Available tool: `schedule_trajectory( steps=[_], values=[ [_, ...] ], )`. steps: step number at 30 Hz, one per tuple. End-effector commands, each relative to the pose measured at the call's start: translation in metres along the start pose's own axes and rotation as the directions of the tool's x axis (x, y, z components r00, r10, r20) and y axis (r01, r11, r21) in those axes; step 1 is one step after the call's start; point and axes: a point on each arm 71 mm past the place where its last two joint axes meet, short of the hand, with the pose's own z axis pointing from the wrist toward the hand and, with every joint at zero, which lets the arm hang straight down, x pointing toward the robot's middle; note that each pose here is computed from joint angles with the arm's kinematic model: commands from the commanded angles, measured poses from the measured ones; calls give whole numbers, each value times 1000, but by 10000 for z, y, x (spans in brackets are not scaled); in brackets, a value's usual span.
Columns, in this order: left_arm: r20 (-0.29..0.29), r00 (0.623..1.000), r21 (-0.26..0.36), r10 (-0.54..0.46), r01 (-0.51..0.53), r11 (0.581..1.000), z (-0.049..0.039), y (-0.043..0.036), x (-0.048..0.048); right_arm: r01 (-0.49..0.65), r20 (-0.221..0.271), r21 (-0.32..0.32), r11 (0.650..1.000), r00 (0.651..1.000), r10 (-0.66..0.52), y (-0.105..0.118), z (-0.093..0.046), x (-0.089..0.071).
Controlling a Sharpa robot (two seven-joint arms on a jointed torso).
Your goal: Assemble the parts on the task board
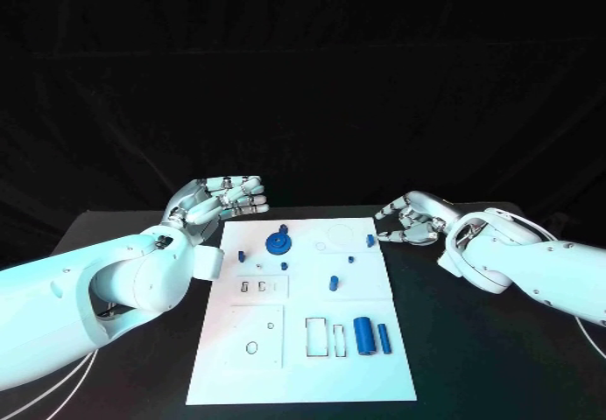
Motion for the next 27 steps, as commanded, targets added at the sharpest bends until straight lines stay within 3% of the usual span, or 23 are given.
schedule_trajectory(
  steps=[1,17,27],
  values=[
    [-21,1000,7,-11,11,1000,1,-9,24,26,-29,0,1000,999,-26,-25,12,41],
    [-19,1000,7,-10,10,1000,2,-9,18,28,-72,15,999,997,-27,-34,86,248],
    [-20,1000,6,-11,11,1000,8,-5,26,36,-63,15,999,997,-35,-1,128,310]
  ],
)
